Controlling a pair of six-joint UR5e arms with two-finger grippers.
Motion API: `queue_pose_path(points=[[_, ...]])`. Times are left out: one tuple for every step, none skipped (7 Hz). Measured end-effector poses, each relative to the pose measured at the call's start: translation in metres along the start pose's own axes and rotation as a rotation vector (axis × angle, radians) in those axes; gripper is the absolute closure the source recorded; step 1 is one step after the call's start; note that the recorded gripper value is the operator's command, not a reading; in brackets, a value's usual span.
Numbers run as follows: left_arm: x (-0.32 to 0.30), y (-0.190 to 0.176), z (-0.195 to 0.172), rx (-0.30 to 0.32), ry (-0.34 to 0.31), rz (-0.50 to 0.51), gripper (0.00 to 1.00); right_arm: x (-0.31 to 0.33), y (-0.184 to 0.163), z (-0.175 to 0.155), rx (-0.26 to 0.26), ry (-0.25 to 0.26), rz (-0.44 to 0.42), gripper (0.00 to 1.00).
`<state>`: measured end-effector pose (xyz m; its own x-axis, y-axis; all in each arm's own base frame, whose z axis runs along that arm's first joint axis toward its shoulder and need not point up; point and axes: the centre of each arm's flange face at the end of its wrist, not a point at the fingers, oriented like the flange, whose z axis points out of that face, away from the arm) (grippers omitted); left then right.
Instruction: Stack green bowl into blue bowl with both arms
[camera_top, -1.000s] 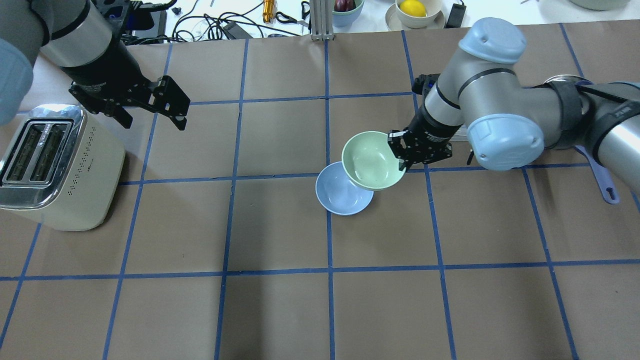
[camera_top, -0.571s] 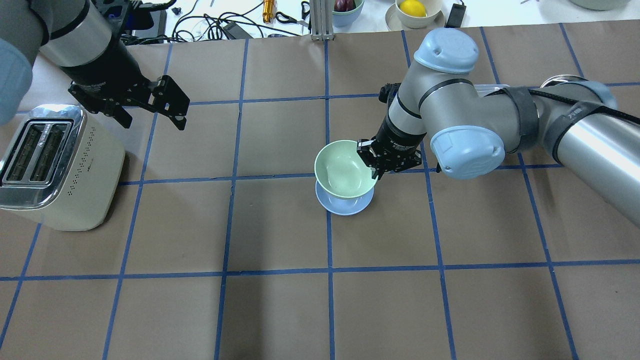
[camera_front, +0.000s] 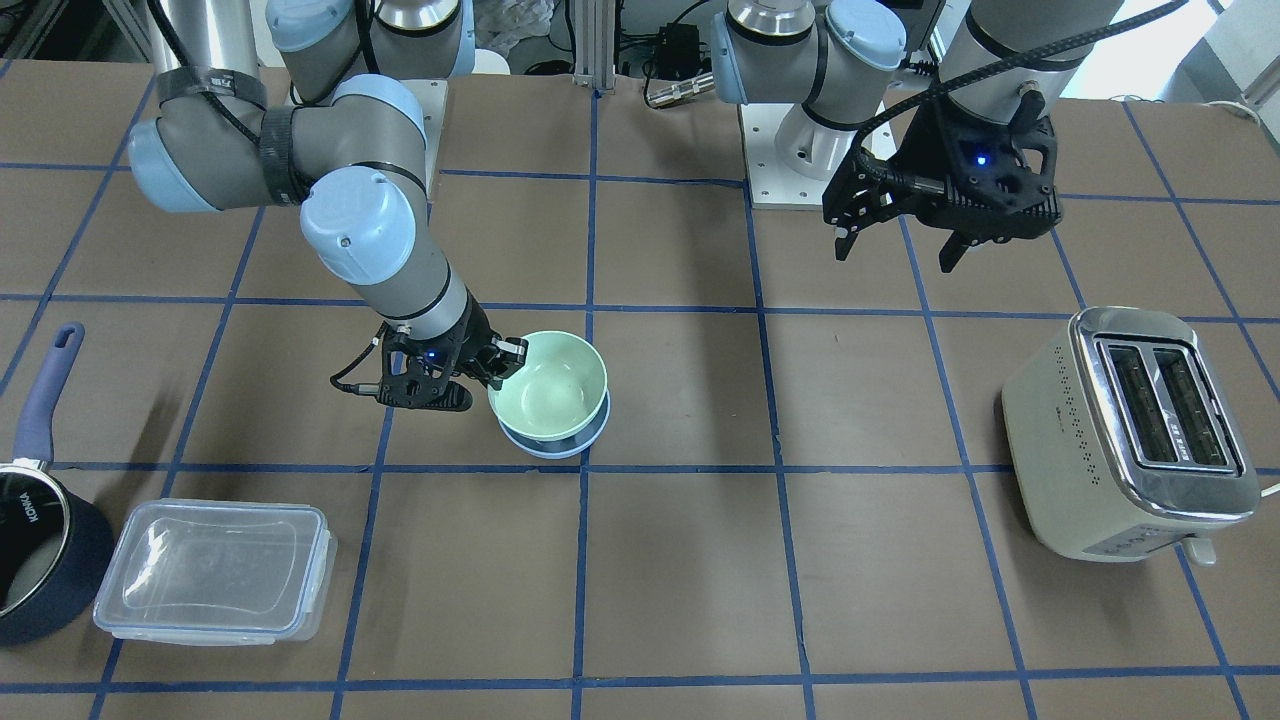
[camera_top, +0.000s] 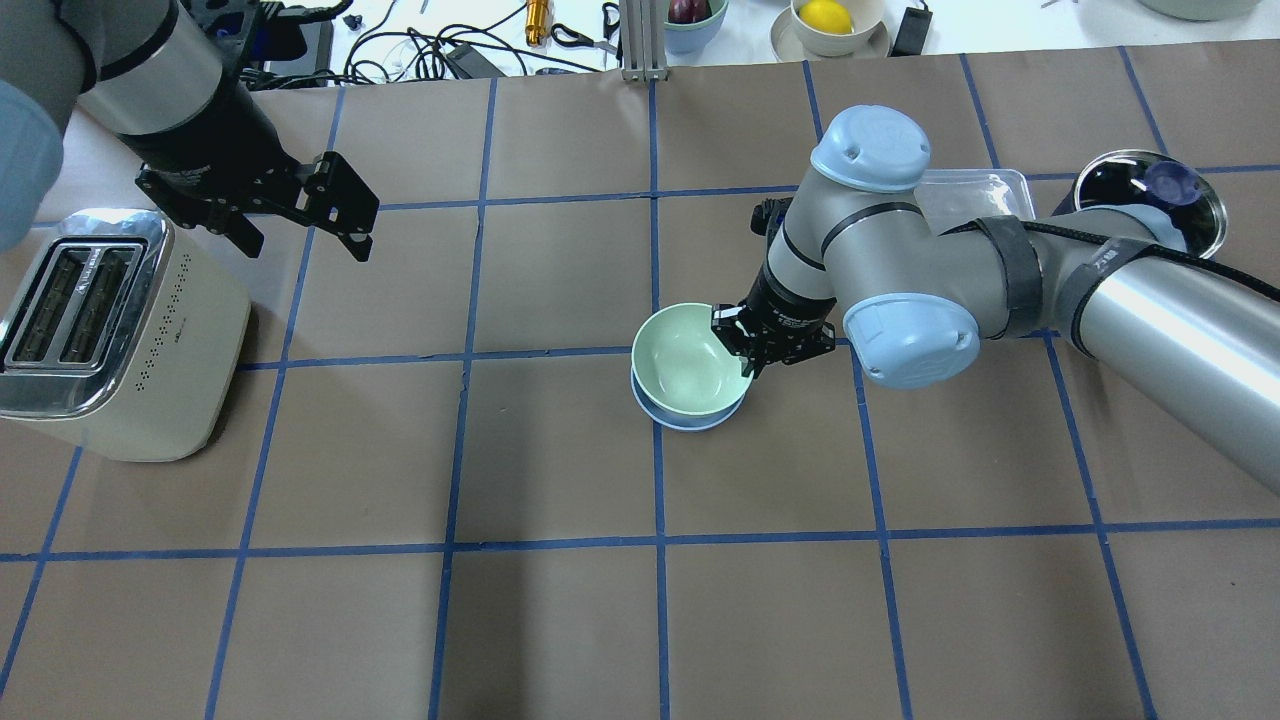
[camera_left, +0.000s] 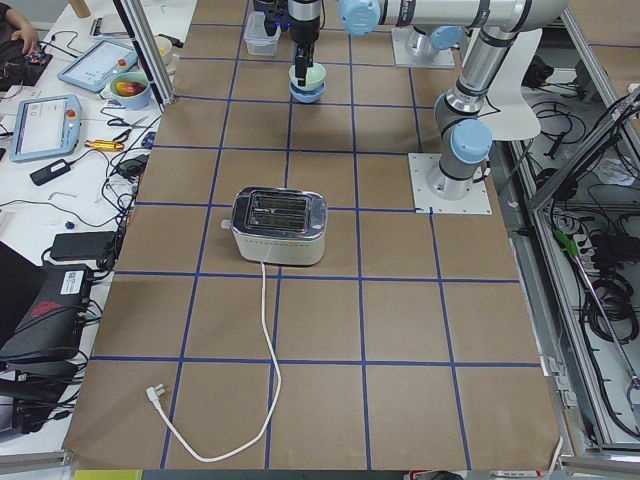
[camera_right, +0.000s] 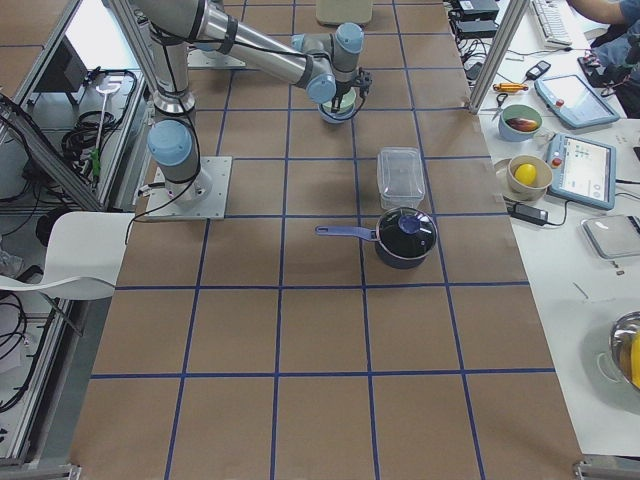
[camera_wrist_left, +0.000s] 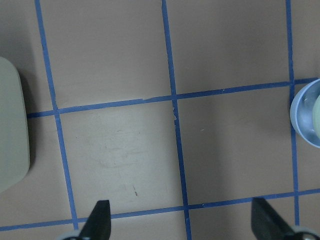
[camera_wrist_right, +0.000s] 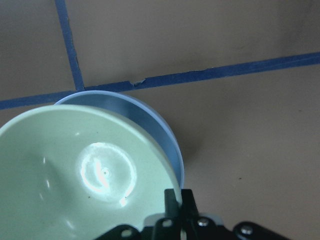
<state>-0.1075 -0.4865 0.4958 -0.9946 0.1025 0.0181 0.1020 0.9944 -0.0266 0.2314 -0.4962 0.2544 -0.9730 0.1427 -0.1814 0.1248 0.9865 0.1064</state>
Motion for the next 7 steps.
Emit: queue_pose_path(points=[[0.000, 0.000, 0.000, -0.001, 0.000, 0.001, 0.00, 0.000, 0.000, 0.002, 0.001, 0.001, 0.000, 0.12], [0.001, 0.000, 0.000, -0.001, 0.001, 0.001, 0.00, 0.000, -0.001, 0.002, 0.003, 0.000, 0.005, 0.07], [0.001, 0.000, 0.000, -0.001, 0.001, 0.001, 0.00, -0.001, -0.003, -0.002, 0.010, -0.003, 0.018, 0.04], [0.001, 0.000, 0.000, -0.001, 0.001, 0.000, 0.00, -0.002, -0.010, -0.013, 0.030, -0.008, 0.028, 0.01], [0.001, 0.000, 0.000, -0.001, 0.001, 0.001, 0.00, -0.004, -0.020, -0.037, 0.059, -0.007, 0.031, 0.00], [0.001, 0.000, 0.000, -0.001, 0.001, 0.001, 0.00, -0.009, -0.030, -0.073, 0.070, 0.008, 0.034, 0.00], [0.001, 0.000, 0.000, -0.001, 0.001, 0.001, 0.00, -0.017, -0.035, -0.119, 0.046, 0.027, 0.039, 0.00]])
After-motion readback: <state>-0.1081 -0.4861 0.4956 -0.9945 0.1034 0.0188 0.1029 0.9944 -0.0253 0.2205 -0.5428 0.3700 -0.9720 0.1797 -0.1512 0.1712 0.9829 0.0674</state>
